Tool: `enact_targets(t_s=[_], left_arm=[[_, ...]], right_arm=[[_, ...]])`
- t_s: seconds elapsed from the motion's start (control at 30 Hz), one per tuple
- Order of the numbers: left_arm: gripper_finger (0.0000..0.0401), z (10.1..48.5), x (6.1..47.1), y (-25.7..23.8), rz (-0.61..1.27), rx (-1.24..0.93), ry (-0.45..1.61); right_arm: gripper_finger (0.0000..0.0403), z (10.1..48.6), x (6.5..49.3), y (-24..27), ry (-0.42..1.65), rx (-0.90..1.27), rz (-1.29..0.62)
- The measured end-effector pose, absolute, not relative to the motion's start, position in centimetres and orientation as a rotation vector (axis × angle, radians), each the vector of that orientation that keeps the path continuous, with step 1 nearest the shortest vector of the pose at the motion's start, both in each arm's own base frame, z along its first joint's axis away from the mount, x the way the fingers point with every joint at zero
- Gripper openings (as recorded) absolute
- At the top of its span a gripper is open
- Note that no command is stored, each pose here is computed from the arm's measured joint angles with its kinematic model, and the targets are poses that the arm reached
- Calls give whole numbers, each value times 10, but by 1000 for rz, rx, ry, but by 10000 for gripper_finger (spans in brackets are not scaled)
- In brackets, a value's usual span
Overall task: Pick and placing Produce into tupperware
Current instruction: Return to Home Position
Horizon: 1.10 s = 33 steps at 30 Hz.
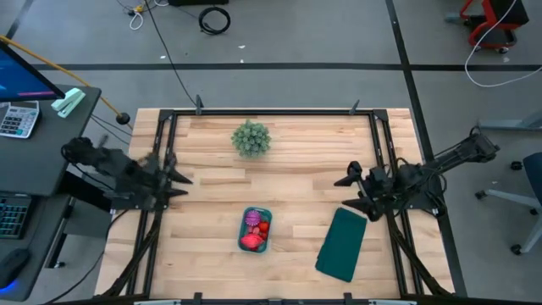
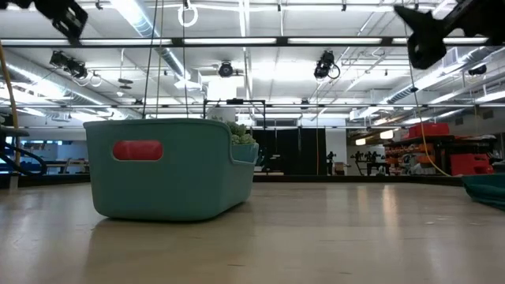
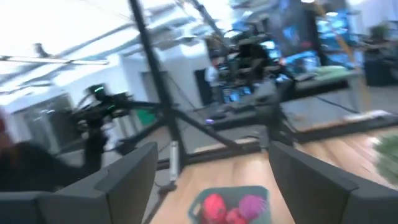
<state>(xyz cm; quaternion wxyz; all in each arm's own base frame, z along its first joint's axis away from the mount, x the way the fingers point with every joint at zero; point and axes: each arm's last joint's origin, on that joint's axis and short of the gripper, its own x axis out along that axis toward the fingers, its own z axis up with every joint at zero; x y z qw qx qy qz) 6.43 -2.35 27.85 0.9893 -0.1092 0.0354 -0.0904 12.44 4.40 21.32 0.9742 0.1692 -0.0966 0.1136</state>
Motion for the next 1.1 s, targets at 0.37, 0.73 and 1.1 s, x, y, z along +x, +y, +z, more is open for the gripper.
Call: enact_targets(t_s=[0.37, 0.73, 1.1], left_arm=[[156, 290, 55, -19, -186, -253, 6], [159, 220, 89, -37, -218, -344, -80], [159, 195, 95, -35, -115, -341, -82]], right_arm=[[316, 201, 112, 37, -197, 299, 156], [316, 195, 110, 37, -242, 295, 198], [316, 195, 110, 37, -243, 266, 193]])
